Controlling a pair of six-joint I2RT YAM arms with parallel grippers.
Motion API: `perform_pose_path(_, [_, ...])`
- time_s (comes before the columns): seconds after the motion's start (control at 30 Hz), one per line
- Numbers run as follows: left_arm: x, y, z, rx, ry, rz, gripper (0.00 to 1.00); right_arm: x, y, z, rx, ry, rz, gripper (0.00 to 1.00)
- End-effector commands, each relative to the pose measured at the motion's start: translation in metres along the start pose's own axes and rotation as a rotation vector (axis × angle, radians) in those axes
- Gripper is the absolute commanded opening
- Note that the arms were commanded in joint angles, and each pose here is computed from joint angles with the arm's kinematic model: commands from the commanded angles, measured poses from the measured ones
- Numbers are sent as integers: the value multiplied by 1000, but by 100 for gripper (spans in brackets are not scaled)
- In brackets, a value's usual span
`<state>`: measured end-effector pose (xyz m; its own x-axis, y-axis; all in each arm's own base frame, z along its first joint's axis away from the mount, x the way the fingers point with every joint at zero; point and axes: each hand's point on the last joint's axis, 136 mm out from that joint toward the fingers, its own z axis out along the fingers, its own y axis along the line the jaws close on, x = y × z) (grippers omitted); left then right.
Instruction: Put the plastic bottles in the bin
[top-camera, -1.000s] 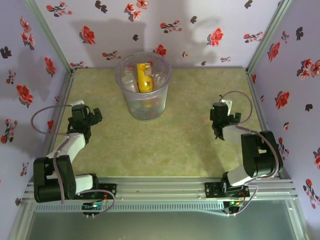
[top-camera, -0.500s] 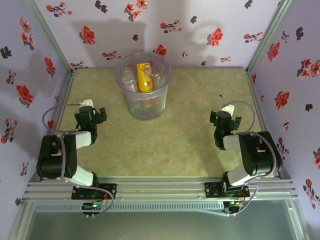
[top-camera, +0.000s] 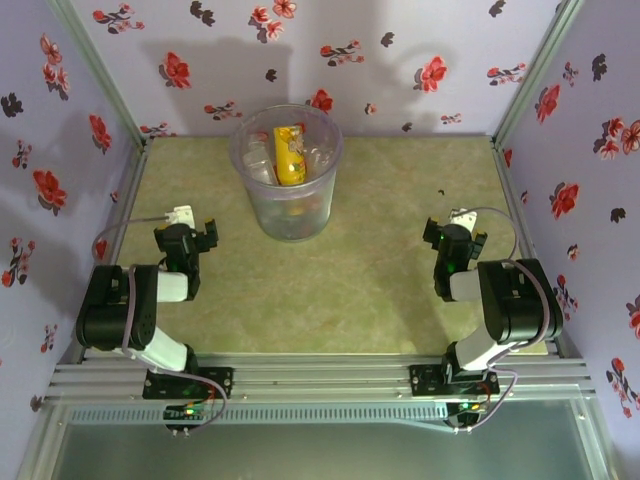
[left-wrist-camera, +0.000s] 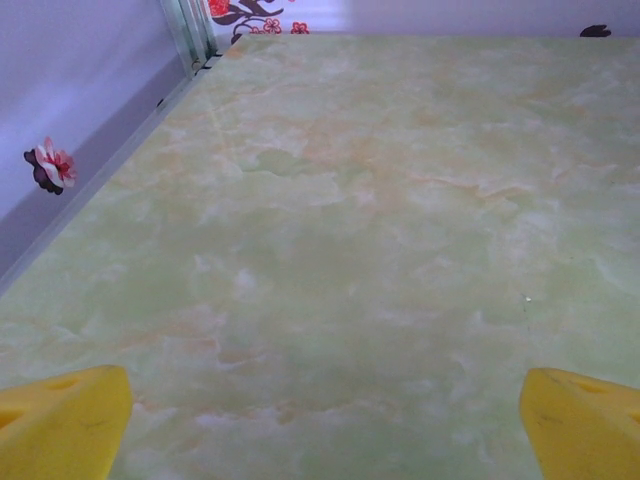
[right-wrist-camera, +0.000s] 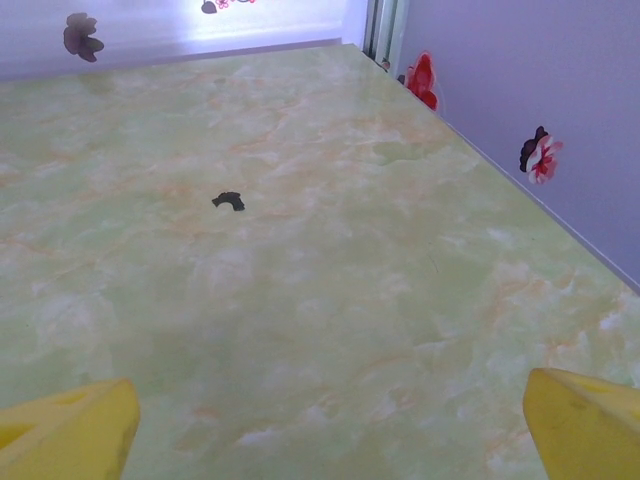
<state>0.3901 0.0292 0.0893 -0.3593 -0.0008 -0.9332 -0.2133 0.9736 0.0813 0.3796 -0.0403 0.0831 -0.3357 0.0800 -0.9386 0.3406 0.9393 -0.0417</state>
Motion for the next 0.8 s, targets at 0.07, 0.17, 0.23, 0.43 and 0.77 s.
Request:
perform_pose_path(0.07, [-9,6,1,-30,-40,5,100,-10,0,2,-3,-27,34,99])
perform_pose_path(0.17, [-10,6,0,-29,-42,5,100,-9,0,2,-3,-27,34,99])
perform_pose_path(0.23, [-9,6,1,-28,-41,5,100,-10,0,2,-3,-28,34,99])
perform_pose_path(0.43, [-10,6,0,-29,-42,6,100,-9,1,3,-4,-21,31,99])
perform_pose_path(0.77, [-10,6,0,-29,-42,5,100,-9,-1,4,-12,-18,43,99])
